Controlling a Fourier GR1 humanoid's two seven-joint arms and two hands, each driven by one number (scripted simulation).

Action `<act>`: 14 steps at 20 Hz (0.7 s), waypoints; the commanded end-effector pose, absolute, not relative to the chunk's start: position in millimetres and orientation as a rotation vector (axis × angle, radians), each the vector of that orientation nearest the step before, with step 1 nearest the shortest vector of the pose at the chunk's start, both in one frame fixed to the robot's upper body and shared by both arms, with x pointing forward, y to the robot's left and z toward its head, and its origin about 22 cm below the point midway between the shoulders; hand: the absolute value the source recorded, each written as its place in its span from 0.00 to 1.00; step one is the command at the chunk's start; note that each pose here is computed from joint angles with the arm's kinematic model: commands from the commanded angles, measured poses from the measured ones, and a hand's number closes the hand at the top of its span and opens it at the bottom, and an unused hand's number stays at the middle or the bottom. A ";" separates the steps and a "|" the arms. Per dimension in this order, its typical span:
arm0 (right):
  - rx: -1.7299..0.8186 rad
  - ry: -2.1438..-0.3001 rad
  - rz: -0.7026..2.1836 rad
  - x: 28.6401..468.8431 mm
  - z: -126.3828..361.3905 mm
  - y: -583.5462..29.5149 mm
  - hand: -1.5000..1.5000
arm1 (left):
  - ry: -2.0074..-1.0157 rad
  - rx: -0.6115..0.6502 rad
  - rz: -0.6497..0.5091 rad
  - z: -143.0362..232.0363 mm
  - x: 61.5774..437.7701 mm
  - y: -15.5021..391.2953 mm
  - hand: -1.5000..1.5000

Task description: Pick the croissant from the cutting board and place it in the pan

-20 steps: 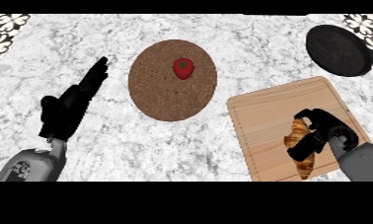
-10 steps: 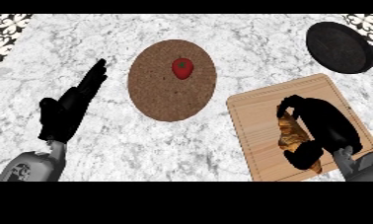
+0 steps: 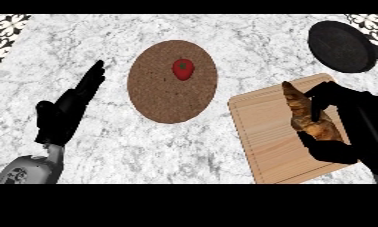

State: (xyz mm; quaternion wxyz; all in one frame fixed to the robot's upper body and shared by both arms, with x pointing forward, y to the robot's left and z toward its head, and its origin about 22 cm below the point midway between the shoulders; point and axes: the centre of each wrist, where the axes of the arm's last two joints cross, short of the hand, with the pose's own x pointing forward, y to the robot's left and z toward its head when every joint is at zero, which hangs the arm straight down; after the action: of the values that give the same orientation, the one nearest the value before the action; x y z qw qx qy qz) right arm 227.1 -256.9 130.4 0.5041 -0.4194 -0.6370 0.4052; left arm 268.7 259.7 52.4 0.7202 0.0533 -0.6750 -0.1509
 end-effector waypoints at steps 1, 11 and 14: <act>-1.045 -1.614 0.849 227.9 151.4 -270.1 1.00 | -1.492 0.105 -0.328 45.2 263.1 258.4 0.50; -1.000 -1.618 0.525 281.7 104.1 -335.0 1.00 | -1.516 0.086 -0.344 46.8 275.9 250.5 0.50; -0.969 -1.628 0.530 294.4 98.8 -361.4 1.00 | -1.521 0.075 -0.368 47.2 268.5 255.6 0.50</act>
State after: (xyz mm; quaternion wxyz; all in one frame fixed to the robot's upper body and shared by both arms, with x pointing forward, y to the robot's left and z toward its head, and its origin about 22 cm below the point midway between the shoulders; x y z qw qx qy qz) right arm 278.0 -333.5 109.9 0.5463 -0.4217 -0.6812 0.2446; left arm 272.7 249.5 50.0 0.7155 0.0401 -0.6787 -0.1607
